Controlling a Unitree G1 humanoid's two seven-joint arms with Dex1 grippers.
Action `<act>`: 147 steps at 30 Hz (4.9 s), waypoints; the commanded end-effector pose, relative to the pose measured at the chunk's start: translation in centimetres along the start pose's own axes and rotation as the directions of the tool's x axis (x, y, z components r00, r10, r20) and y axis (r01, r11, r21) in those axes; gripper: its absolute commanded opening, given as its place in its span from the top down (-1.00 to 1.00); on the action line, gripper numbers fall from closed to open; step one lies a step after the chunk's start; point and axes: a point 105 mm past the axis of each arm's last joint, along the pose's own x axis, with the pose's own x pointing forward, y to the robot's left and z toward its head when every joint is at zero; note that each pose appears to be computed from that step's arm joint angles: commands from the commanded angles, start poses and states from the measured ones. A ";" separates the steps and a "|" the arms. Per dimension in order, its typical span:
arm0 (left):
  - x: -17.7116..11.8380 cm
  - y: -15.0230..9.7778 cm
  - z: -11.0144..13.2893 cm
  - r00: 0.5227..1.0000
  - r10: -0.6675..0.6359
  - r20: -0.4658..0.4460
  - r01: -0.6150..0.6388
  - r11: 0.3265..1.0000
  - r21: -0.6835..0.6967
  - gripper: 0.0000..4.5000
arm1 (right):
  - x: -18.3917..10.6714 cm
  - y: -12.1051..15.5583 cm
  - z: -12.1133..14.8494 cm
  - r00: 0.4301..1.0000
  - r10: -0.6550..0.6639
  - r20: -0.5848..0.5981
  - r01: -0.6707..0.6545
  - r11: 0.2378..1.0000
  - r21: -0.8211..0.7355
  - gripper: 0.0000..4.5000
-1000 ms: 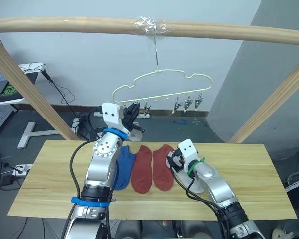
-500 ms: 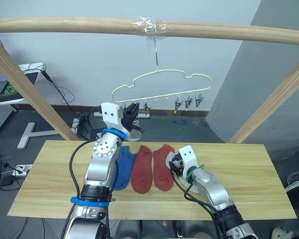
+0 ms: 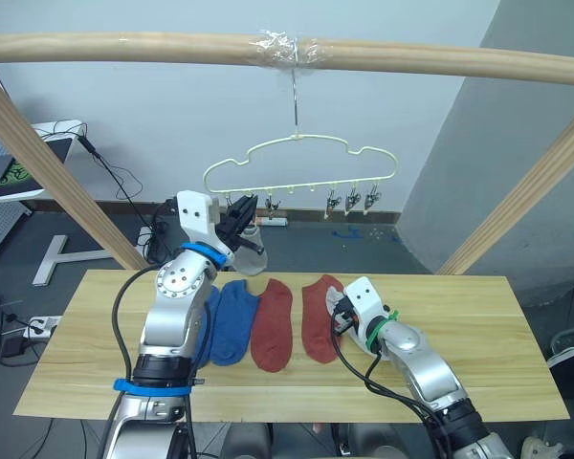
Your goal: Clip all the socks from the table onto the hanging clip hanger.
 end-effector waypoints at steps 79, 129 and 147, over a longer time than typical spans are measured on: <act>-5.6 -2.4 0.1 0.948 -0.288 -0.134 0.279 0.957 -0.084 -0.23 | 1.4 3.9 13.6 0.909 0.273 0.315 -0.146 0.916 -0.373 0.09; 0.3 -5.4 -1.3 0.994 0.010 0.108 -0.013 0.999 0.032 0.16 | -7.7 -2.6 14.6 0.917 0.194 0.347 -0.040 0.914 -0.405 0.07; 1.9 -5.1 0.4 0.986 0.066 0.151 -0.076 0.995 0.061 0.16 | -8.1 -3.1 15.0 0.911 0.231 0.341 -0.069 0.902 -0.426 0.07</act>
